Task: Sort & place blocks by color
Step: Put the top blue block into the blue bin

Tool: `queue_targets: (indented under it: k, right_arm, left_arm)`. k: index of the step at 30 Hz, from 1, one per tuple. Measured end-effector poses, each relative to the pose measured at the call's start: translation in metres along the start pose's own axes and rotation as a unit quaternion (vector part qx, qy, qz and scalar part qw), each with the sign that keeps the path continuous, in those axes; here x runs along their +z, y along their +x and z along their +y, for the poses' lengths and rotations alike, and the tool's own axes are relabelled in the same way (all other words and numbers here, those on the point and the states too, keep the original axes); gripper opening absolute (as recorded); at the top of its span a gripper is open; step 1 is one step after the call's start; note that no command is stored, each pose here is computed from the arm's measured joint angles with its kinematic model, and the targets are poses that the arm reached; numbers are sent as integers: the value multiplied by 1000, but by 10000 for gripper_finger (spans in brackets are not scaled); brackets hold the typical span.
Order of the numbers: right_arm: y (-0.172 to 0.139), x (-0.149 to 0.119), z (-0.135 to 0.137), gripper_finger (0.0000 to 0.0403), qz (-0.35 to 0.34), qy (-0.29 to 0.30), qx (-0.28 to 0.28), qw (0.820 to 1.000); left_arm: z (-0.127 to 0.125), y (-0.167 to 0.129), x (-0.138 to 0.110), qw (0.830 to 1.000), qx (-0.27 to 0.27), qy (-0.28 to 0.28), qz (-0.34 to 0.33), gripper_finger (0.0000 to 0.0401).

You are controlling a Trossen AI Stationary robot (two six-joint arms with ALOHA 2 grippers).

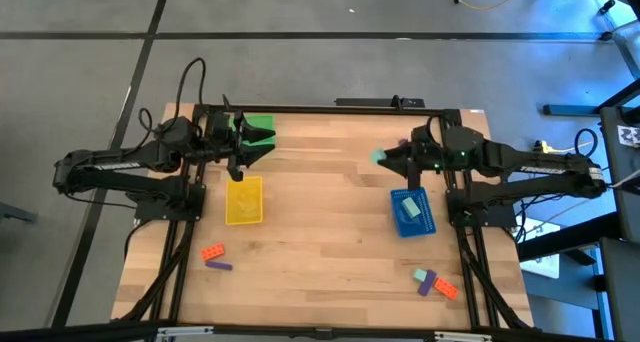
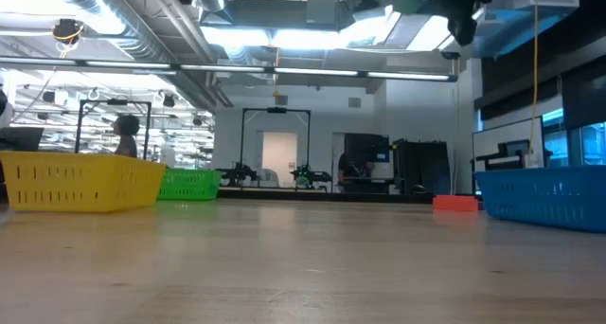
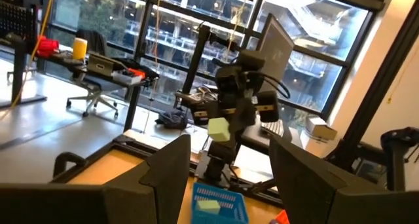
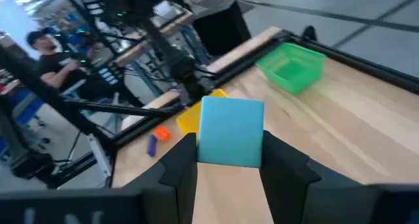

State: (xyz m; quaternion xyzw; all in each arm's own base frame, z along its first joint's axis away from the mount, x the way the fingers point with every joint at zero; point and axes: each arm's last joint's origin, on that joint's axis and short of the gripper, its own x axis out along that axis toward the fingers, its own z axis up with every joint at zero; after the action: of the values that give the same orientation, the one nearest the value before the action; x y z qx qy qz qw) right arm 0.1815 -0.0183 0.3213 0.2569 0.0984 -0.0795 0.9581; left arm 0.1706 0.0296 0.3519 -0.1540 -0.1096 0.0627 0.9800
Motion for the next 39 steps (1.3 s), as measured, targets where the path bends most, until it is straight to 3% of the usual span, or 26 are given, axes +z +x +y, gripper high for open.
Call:
queue_targets:
  k: [17, 22, 25, 31, 37, 39]
  right_arm:
    - [-1, -6, 9, 133, 23, -33, 36, 999]
    - [-3, -21, 4, 133, 114, 2, 32, 993]
    - [-8, -41, 1, 133, 220, 28, 2, 975]
    - [-27, -81, 1, 133, 410, 48, -77, 908]
    - [-25, -123, -4, 133, 470, 58, -125, 872]
    - [-21, -138, -10, 133, 472, 58, -139, 869]
  left_arm:
    - [1, 3, -2, 1000, 3, -18, 4, 200]
    - [1, 3, -2, 1000, 3, -18, 5, 200]
    - [1, 2, -2, 1000, -2, -18, 6, 200]
    - [0, 3, -2, 1000, -10, -18, 9, 200]
    - [0, 3, -2, 1000, -10, -18, 10, 200]
    - [0, 3, -2, 1000, -10, -17, 10, 200]
